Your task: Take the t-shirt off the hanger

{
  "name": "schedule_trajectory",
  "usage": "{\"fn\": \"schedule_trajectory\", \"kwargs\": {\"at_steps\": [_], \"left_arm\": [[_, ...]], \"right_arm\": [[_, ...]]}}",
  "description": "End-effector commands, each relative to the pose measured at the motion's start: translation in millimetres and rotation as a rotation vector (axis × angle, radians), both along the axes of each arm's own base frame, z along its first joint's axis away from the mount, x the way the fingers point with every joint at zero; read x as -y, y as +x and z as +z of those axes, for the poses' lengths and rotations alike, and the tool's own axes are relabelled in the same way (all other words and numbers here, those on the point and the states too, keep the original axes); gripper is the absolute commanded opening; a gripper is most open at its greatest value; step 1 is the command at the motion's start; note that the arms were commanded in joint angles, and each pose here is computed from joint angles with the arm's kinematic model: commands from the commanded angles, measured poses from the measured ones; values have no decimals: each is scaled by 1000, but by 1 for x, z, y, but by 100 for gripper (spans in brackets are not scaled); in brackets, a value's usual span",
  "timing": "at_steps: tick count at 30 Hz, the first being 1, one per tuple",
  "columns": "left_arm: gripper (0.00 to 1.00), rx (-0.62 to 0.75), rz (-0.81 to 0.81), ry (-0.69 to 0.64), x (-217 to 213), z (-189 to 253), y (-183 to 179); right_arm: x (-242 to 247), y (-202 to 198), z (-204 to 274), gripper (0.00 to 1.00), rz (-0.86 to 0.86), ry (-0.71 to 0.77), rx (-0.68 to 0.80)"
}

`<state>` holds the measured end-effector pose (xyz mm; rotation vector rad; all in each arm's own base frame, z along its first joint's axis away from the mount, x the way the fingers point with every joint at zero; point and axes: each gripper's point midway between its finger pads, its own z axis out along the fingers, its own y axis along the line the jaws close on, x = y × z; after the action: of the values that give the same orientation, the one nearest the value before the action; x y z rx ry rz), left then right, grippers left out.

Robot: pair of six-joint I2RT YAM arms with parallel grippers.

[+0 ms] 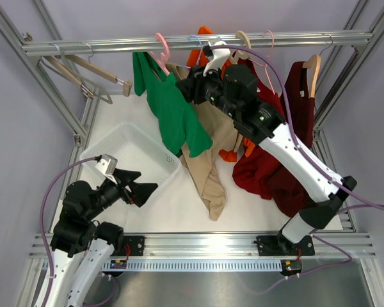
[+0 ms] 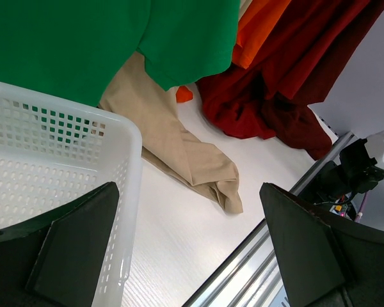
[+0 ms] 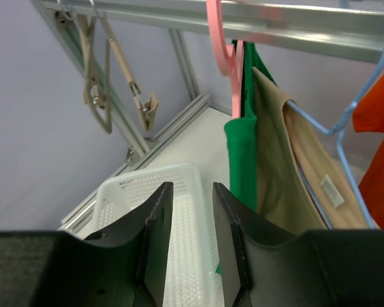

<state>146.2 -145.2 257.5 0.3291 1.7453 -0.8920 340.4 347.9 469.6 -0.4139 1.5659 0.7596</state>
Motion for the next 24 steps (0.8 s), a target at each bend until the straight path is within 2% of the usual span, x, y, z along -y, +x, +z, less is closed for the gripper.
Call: {"fn": "schedule_trajectory", "kwargs": {"at_steps": [1,6,18,24], "left_arm": [[99,49,-20,-20,3,13,-2],[99,53,-31,-21,4,13,-4],[99,48,-34,-20,4,12,-3],[99,47,-36,-20,5,12,-3]], "right_arm": [[-1,21,28,48,-91,20,97],[-22,48,22,60,-112,-5,114],[-44,112,21,64,-204,-6,166],[-49,123,21,62,-169,43,174]]}}
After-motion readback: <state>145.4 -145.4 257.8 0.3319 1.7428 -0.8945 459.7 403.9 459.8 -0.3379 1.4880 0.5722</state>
